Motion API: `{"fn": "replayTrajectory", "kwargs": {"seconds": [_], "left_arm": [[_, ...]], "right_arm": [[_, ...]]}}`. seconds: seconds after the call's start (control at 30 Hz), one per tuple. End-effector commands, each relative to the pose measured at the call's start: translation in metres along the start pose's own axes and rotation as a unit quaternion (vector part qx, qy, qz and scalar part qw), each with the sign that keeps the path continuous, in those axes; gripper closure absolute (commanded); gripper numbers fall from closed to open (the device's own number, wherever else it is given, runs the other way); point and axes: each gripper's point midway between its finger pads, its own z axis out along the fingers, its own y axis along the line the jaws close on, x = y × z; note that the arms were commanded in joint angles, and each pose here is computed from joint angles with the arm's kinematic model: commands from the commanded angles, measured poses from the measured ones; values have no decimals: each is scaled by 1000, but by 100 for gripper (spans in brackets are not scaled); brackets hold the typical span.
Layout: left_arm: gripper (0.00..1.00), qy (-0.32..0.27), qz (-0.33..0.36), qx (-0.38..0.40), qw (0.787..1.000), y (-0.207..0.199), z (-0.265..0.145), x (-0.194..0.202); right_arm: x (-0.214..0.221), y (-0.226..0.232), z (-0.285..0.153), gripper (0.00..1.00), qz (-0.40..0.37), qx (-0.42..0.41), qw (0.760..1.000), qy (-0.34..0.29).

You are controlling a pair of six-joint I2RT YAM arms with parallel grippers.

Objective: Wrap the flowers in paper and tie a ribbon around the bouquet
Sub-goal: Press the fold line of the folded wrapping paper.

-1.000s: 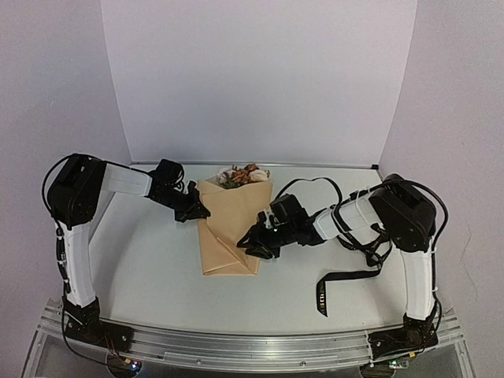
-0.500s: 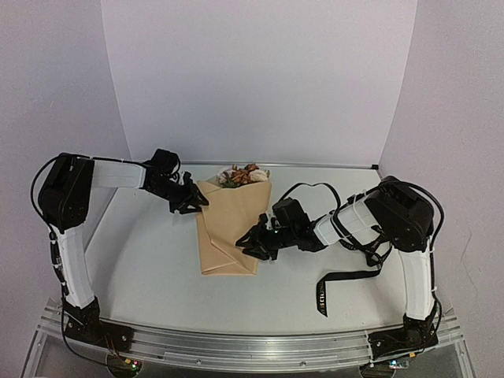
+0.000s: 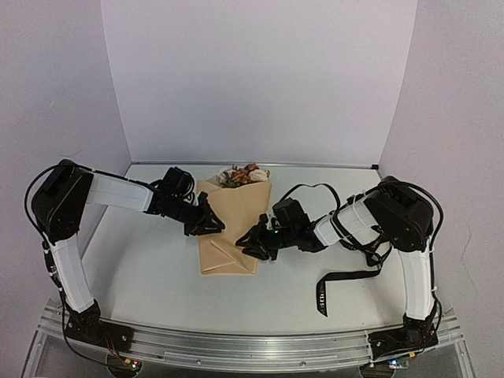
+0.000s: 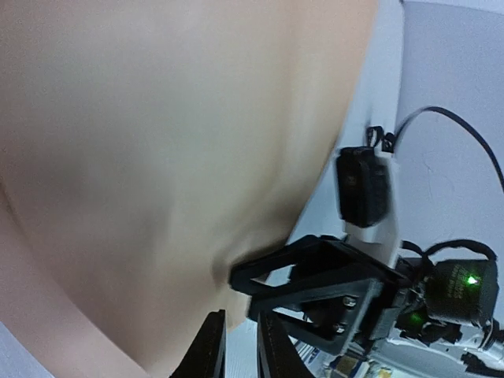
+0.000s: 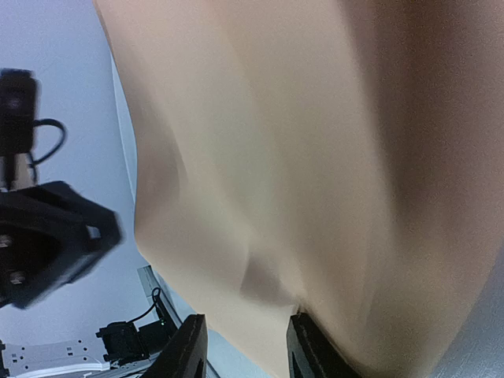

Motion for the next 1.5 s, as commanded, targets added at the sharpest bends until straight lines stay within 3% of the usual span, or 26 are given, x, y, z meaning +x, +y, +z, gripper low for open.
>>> {"fn": "replayTrajectory", "kwargs": {"seconds": [0.0, 0.3, 0.47, 1.47], "left_arm": [[85, 0, -44, 34, 998, 12, 12, -2], [91, 16, -123, -87, 988, 101, 24, 12], [92, 24, -136, -117, 984, 126, 19, 15], [93, 46, -104, -126, 985, 124, 12, 12]], "right_arm": [[-1, -7, -1, 62, 9, 11, 1000, -12], [-10, -8, 3, 62, 34, 11, 999, -22], [-32, -13, -5, 62, 59, 12, 997, -48], [-208, -20, -6, 62, 244, -22, 955, -168]]}}
